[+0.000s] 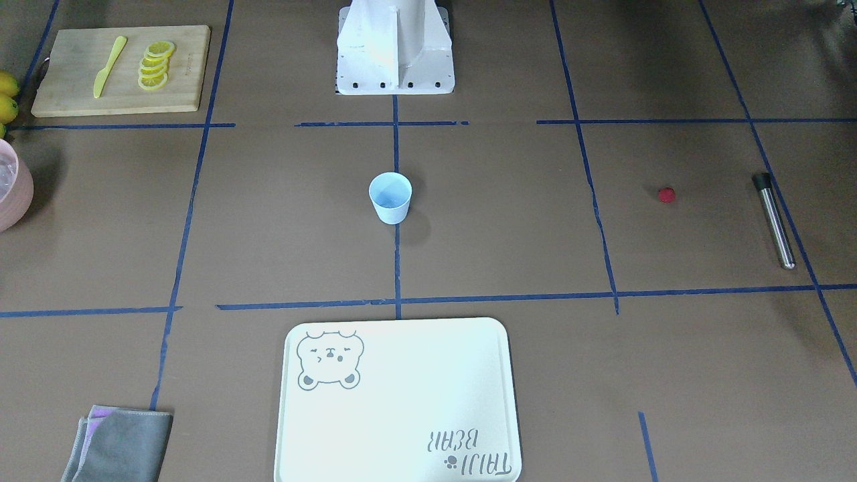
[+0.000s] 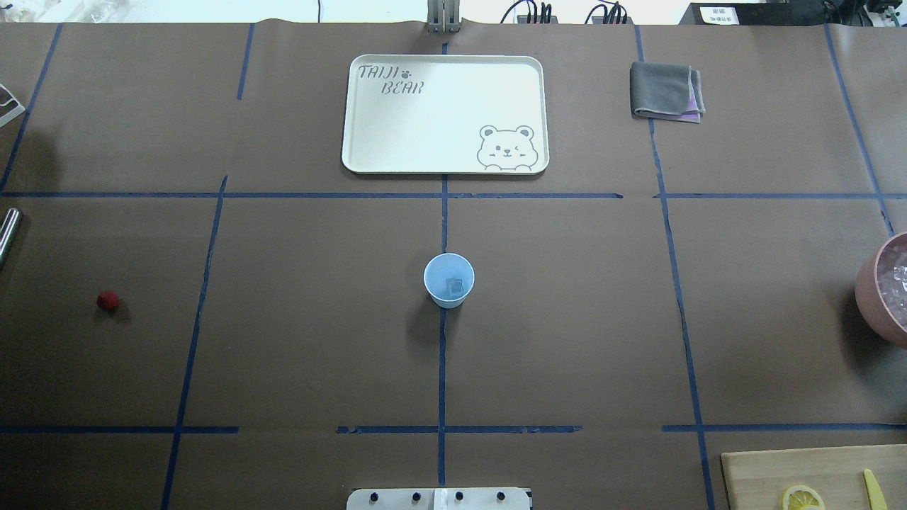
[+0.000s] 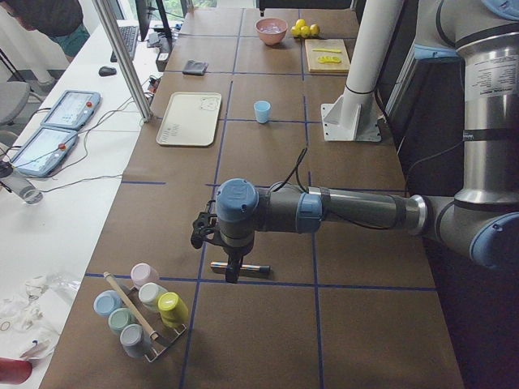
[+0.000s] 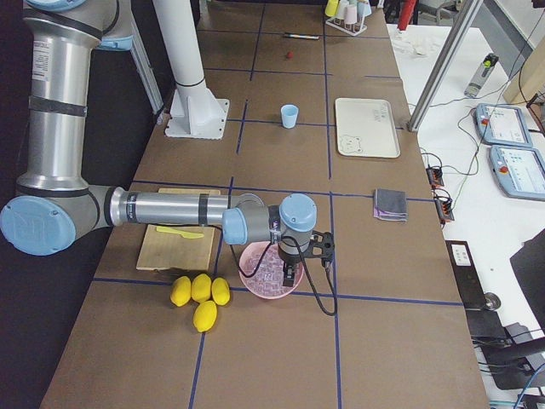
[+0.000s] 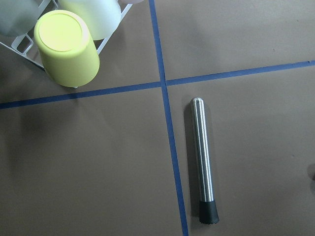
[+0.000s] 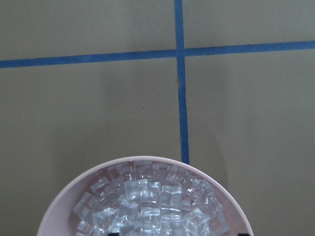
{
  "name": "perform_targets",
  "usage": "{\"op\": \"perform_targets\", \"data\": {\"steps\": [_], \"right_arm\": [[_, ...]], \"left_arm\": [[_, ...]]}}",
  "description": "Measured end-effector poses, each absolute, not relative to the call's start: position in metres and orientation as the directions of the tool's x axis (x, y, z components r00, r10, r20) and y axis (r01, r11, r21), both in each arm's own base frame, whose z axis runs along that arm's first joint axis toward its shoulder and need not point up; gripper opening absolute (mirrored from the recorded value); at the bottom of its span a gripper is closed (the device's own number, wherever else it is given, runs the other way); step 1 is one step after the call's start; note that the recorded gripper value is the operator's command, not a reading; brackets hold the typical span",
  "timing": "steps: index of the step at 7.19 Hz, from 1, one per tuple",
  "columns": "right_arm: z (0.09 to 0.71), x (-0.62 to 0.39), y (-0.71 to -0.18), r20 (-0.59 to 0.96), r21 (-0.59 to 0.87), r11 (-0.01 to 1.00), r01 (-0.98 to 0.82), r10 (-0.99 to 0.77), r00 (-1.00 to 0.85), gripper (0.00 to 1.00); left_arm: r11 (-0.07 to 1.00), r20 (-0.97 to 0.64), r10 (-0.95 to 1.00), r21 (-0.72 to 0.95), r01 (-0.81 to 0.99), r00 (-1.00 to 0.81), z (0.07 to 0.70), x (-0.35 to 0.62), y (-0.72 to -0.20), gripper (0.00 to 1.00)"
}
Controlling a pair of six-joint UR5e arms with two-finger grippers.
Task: Mash ice and strawberries in cup
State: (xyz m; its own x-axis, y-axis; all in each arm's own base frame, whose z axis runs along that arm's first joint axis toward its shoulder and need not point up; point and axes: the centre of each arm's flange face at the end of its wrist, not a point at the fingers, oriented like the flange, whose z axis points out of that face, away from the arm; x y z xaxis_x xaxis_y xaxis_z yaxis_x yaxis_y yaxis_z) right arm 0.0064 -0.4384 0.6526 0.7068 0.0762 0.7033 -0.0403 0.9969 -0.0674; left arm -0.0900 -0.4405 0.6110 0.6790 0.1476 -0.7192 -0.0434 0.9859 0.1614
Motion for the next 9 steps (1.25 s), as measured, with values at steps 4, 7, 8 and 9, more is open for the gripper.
{"op": "perform_targets", "data": {"steps": [4, 7, 8, 9], "right_arm": [[0.675, -0.016, -0.413, 0.693, -0.121, 0.992, 0.017, 0.073, 0.717, 0.67], [0.677, -0.030, -0.411, 0.687, -0.121, 0.991, 0.053, 0.045, 0.725, 0.55], [0.678, -0.032, -0.411, 0.685, -0.122, 0.991, 0.057, 0.042, 0.727, 0.55], [0.679, -0.032, -0.411, 0.683, -0.123, 0.991, 0.059, 0.042, 0.729, 0.55]], "left_arm": [[0.986, -0.720, 0.149, 0.164, -0.043, 0.678, 0.610, -0.090, -0.441, 1.00], [0.986, -0.720, 0.148, 0.163, -0.043, 0.678, 0.611, -0.090, -0.441, 1.00], [0.986, -0.720, 0.148, 0.163, -0.043, 0.678, 0.611, -0.090, -0.441, 1.00], [0.986, -0.720, 0.148, 0.162, -0.043, 0.678, 0.611, -0.090, -0.441, 1.00]]}}
